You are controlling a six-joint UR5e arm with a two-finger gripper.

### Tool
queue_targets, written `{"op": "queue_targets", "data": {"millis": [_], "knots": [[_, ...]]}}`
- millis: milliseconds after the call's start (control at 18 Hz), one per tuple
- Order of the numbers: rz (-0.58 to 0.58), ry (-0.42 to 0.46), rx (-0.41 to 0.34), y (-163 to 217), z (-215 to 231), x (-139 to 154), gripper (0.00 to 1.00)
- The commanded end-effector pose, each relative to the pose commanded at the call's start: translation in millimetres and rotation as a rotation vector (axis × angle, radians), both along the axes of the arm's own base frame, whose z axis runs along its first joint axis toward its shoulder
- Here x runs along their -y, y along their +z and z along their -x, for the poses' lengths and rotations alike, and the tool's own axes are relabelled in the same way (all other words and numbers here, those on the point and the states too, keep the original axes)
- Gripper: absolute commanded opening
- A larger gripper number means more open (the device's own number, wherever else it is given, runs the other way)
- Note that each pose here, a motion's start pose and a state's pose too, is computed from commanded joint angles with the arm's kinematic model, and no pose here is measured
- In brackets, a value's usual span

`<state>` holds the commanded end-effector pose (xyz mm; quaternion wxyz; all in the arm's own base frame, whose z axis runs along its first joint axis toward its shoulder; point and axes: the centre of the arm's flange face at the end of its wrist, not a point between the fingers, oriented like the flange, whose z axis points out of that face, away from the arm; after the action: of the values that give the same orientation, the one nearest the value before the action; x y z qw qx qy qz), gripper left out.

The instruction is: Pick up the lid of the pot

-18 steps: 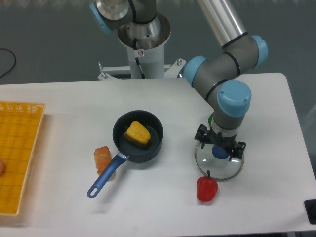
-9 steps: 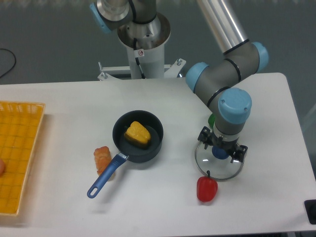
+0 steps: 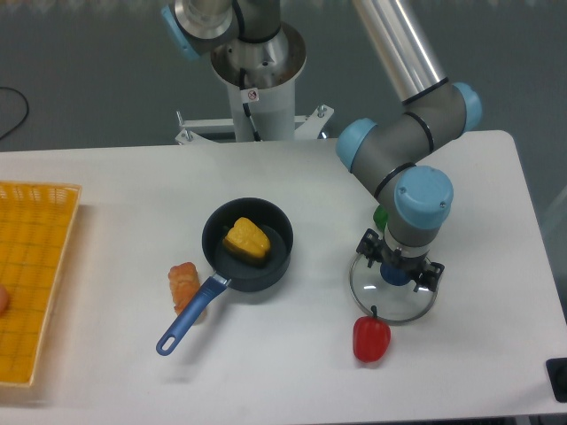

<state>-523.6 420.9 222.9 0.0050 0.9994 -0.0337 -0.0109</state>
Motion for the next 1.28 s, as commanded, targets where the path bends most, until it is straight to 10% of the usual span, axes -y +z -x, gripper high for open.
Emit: {"op": "queue_targets", "data": {"millis": [1278], "knots": [[0.047,-0.018,0.0,-11.4,-2.9,0.5,0.79]]}}
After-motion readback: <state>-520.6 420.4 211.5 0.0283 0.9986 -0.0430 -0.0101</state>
